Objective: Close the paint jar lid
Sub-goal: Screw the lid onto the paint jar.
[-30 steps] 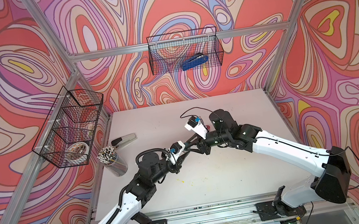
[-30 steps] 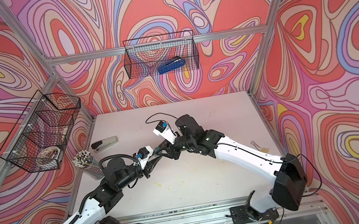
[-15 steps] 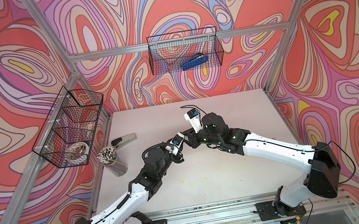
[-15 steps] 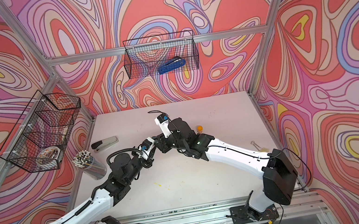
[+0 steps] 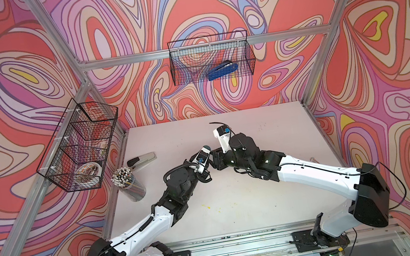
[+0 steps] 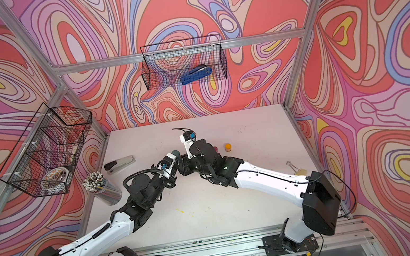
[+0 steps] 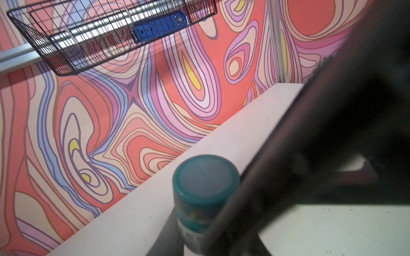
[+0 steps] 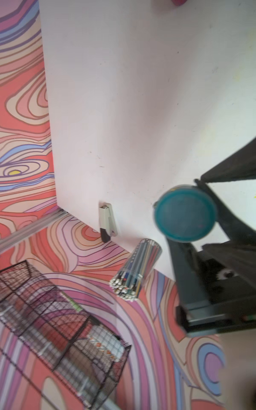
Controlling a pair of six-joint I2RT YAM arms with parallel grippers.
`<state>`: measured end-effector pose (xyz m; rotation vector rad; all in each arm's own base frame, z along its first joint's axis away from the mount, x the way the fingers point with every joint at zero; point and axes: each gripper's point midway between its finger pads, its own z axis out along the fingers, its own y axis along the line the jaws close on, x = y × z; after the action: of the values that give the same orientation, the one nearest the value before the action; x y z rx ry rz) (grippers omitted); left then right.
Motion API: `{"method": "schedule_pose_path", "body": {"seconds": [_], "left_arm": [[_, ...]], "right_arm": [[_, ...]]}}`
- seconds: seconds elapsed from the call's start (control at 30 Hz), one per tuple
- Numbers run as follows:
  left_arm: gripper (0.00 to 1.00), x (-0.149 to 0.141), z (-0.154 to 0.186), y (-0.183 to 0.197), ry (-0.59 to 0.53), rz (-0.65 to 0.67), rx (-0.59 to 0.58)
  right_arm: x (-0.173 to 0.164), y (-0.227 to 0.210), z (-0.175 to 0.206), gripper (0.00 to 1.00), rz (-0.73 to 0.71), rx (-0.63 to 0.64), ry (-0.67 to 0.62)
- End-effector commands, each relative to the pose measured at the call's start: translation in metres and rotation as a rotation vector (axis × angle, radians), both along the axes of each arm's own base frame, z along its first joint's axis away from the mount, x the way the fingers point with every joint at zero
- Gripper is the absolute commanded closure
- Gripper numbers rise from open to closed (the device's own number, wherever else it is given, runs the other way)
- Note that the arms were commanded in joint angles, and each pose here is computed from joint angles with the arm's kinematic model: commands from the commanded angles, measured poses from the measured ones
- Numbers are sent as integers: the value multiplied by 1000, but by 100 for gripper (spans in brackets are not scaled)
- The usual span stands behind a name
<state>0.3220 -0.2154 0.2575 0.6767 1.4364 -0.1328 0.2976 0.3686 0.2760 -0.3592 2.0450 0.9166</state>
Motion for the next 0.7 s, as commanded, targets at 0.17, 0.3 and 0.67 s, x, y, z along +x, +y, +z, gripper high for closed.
{"method": "schedule_pose_path", "body": {"seconds": [0.17, 0.3, 0.67], "left_arm": [[74, -12, 15, 7, -31, -8, -73], [73, -17, 15, 9, -15, -19, -73], [73, -69, 10, -11, 108, -286, -62]], "right_arm": [[-24, -38, -5, 35, -19, -122, -5], [-29, -54, -11, 33, -40, -159, -13], [-31, -71, 19, 24, 55, -227, -199]]}}
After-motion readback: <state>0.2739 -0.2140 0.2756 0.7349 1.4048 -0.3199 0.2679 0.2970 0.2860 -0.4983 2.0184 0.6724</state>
